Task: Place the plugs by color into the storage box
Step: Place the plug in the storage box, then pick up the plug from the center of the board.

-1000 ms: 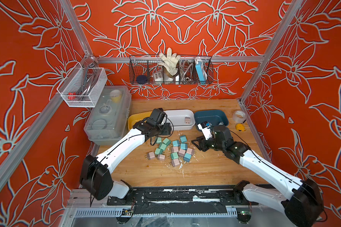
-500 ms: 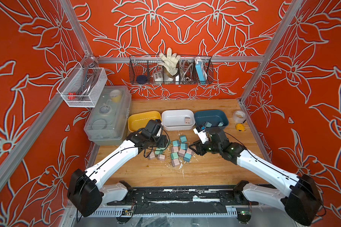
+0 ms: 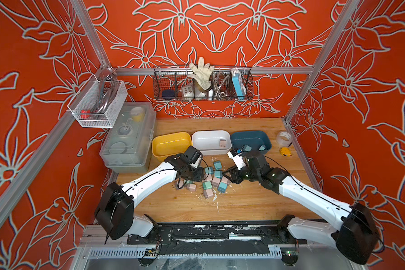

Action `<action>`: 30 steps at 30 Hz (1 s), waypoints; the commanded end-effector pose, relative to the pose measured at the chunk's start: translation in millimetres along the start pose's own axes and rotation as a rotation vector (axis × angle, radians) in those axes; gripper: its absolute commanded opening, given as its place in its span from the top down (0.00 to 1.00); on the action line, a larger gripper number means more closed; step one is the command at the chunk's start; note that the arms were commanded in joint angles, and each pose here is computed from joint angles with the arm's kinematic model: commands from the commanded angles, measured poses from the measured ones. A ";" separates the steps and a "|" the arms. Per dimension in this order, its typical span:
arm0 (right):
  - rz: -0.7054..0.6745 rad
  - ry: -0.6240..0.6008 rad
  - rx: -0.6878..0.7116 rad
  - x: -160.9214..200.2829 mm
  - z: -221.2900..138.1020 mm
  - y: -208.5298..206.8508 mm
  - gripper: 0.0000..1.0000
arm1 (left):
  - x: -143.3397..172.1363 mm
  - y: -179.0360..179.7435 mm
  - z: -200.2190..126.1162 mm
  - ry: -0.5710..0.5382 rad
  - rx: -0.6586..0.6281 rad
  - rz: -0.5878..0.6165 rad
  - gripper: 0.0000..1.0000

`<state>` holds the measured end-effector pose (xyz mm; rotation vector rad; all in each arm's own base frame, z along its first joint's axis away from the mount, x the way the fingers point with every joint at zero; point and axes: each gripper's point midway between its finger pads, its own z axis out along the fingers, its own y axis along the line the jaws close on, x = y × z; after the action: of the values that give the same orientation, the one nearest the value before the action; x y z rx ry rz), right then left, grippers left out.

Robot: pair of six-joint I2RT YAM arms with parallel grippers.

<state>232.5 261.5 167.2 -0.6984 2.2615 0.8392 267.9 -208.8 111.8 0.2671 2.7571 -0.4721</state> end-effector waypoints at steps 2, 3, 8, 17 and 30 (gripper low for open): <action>-0.025 -0.028 0.003 -10.2 -3.5 3.7 0.51 | -13.6 -8.2 -1.5 -0.031 0.019 0.015 0.49; -0.026 -0.023 0.005 -8.8 -3.0 3.1 0.51 | -13.2 -10.6 1.3 -0.023 0.032 0.006 0.49; -0.034 -0.016 0.031 -3.4 -5.3 -1.7 0.48 | 4.4 -21.0 26.2 0.084 0.074 -0.035 0.48; -0.054 -0.019 0.087 0.9 -9.6 -11.2 0.44 | 29.9 -21.9 60.5 0.172 -0.002 -0.003 0.39; -0.038 -0.009 0.107 10.9 -9.2 -17.2 0.43 | 38.7 -16.5 85.1 0.204 -0.064 0.019 0.34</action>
<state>234.7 243.6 159.8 -0.6833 2.2633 0.7155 251.8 -249.9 32.7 0.3401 2.9499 -0.4098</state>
